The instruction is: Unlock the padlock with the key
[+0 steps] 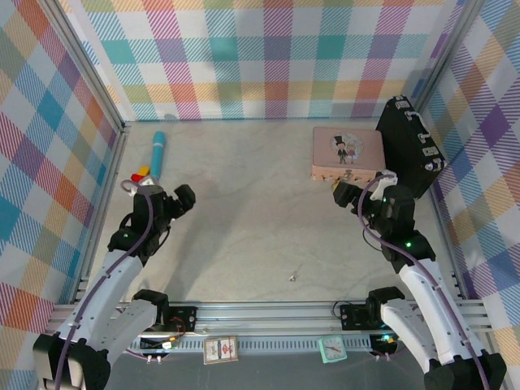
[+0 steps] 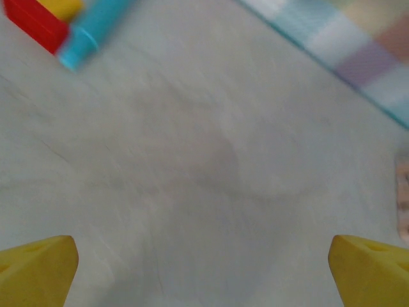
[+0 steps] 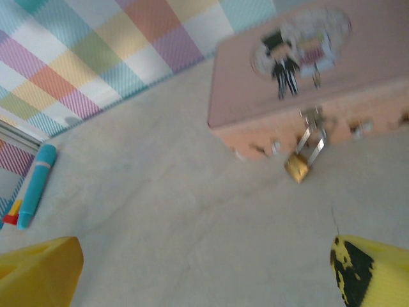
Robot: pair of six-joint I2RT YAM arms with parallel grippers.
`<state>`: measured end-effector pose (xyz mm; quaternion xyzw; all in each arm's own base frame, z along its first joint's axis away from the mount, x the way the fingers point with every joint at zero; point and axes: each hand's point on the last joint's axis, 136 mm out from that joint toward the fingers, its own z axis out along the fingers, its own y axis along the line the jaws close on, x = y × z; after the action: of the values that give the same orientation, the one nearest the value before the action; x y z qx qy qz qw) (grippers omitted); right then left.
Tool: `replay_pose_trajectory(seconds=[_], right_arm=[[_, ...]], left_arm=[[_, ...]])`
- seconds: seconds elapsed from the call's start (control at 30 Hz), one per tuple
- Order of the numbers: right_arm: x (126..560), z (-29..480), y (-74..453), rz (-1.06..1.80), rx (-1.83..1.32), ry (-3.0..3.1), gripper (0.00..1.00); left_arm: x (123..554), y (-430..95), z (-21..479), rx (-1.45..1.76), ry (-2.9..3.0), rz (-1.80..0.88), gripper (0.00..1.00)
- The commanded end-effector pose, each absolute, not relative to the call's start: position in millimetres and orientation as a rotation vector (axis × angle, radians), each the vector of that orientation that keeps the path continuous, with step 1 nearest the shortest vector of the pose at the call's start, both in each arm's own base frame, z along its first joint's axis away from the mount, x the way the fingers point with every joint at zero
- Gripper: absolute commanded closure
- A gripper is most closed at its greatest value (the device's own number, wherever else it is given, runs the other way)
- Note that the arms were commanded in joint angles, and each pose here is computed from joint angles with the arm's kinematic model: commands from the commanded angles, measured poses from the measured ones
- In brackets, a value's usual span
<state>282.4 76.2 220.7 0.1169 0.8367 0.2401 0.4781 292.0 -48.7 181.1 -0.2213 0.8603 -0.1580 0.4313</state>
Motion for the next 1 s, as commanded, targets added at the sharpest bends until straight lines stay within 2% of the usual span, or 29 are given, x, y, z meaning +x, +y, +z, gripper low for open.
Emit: replay_pose_trajectory(seconds=[0.0,0.2,0.4,0.57,0.73,0.97], right_arm=[[258.1,191.3,82.3,0.665,0.379,2.197,0.01],[224.8,166.4,96.7,0.779,0.437,2.383,0.00],[191.5,139.4,117.4,0.929,0.548,2.453,0.06],[163.4,106.5,134.9,0.940,0.602,2.583,0.17],[140.4,75.2,142.8,0.822,0.689,2.701,0.30],[121.5,51.1,174.7,0.710,0.728,2.805,0.40]], left_arm=[[271.5,-102.3,180.1,-0.320,2.240,-0.641,0.00],[250.2,-152.3,174.6,-0.056,2.286,-0.636,0.00],[237.6,-185.1,157.5,0.168,2.323,-0.581,0.00],[232.3,-187.5,144.0,0.271,2.325,-0.487,0.00],[233.6,-184.8,135.8,0.279,2.264,-0.479,0.00],[236.5,-172.6,140.8,0.254,2.207,-0.421,0.00]])
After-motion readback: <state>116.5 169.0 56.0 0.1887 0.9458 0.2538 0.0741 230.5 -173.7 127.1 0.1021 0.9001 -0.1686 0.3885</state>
